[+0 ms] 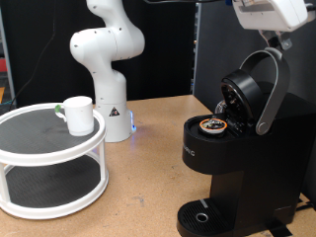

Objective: Make a cup of coffee with the keurig machine

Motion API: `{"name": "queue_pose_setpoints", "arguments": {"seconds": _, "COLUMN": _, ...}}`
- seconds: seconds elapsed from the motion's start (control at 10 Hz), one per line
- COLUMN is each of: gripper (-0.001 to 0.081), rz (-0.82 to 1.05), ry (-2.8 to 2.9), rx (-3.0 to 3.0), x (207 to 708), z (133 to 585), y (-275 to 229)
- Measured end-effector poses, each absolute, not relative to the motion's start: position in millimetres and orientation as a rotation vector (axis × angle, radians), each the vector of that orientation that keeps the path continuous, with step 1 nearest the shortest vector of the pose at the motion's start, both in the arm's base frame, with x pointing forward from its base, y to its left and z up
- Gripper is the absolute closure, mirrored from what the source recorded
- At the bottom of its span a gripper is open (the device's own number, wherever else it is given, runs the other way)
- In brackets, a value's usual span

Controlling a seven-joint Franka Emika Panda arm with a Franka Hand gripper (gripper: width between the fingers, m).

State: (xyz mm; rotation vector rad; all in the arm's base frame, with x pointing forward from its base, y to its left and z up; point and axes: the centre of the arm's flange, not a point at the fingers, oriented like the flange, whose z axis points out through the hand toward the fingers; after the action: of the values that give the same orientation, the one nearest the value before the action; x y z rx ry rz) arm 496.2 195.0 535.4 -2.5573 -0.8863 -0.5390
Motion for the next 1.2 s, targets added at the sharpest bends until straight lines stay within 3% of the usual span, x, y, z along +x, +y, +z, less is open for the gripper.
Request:
{"name": "queue_pose_setpoints", "arguments": {"seconds": 0.1, "gripper": 0.0603, "rz": -0.540, "ry": -0.886, "rx": -2.563, "x": 498, "z": 531, "y": 197}}
{"name": "queue_pose_setpoints", "arguments": {"seconds": 0.2, "gripper": 0.0603, "rz": -0.540, "ry": -0.886, "rx": -2.565, "x": 500, "z": 529, "y": 199}}
{"name": "queue_pose_setpoints", "arguments": {"seconds": 0.3, "gripper": 0.0732, "rz": -0.538, "ry": -0.887, "rx": -2.565, "x": 501, "z": 526, "y": 200}}
{"name": "queue_pose_setpoints", "arguments": {"seconds": 0.4, "gripper": 0.0783, "rz": -0.537, "ry": -0.889, "rx": -2.565, "x": 501, "z": 526, "y": 201}}
{"name": "queue_pose_setpoints", "arguments": {"seconds": 0.8, "gripper": 0.0799, "rz": -0.521, "ry": -0.920, "rx": -2.571, "x": 500, "z": 530, "y": 191}}
{"name": "queue_pose_setpoints", "arguments": {"seconds": 1.2, "gripper": 0.0799, "rz": -0.467, "ry": -1.045, "rx": -2.645, "x": 495, "z": 540, "y": 149}}
